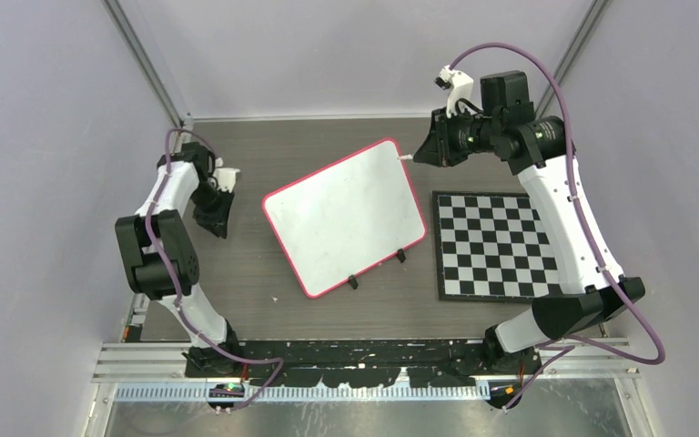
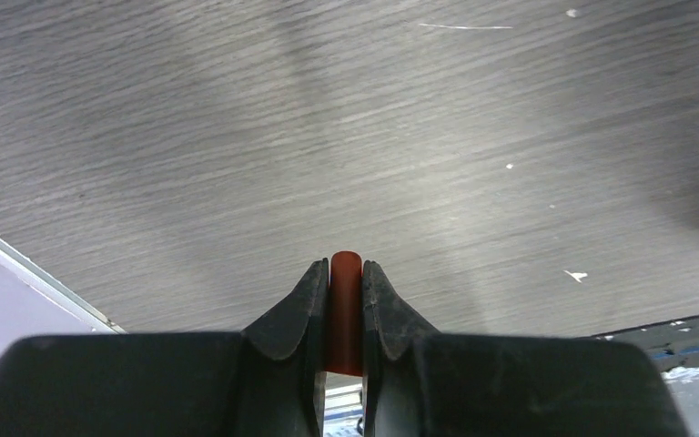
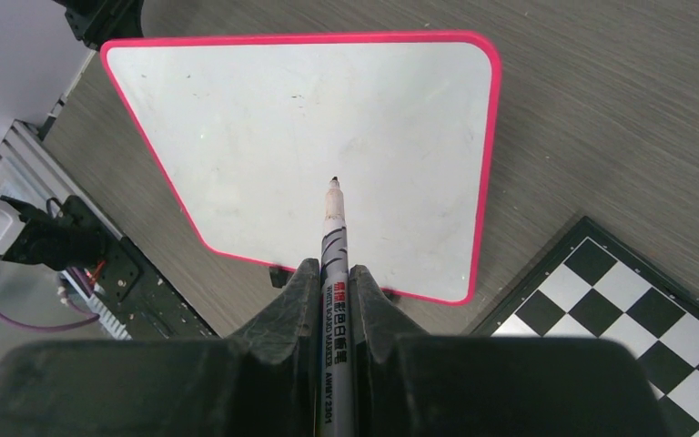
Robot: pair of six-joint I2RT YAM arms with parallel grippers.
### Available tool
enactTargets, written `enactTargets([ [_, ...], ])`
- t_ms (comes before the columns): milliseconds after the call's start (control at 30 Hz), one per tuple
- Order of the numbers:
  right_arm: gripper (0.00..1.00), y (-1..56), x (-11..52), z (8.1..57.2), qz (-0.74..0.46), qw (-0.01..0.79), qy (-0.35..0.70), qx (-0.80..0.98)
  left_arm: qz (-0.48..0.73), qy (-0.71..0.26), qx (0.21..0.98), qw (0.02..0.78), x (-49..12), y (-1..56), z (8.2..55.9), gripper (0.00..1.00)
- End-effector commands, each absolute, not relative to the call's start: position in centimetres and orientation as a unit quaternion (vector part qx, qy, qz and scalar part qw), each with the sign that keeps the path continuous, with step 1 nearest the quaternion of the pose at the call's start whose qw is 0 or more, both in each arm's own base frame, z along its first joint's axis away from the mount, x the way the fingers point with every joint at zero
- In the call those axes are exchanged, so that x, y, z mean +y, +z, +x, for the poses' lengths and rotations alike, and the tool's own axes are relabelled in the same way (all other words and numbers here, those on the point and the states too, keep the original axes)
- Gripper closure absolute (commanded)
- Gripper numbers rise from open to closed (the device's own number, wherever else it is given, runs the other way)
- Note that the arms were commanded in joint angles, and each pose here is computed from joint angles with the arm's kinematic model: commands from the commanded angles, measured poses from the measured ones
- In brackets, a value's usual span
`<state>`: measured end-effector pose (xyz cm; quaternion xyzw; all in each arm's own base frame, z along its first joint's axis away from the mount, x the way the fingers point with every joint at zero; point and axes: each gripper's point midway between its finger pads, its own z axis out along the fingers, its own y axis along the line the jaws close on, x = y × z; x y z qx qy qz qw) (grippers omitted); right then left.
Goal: Write a sentence on the whiteboard
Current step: Place the pen cap at the center of the board.
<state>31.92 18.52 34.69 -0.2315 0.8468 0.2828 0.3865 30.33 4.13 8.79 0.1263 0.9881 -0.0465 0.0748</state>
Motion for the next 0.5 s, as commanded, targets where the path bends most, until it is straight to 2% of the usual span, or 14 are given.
enactTargets([
  [0,1.0,37.6,17.6,32.3,-0.22,0.444,0.26,0.829,0.14,-0.022,0.989,0.05,5.1,7.0,30.7,0.99],
  [333,1.0,35.4,17.6,32.2,-0.216,0.405,0.253,0.852,0.161,-0.004,0.987,0.003,4.3,3.0,30.9,0.92],
  [467,1.0,34.5,17.5,32.0,-0.222,0.392,0.239,0.86,0.162,-0.004,0.987,-0.001,4.0,2.6,31.0,0.83],
])
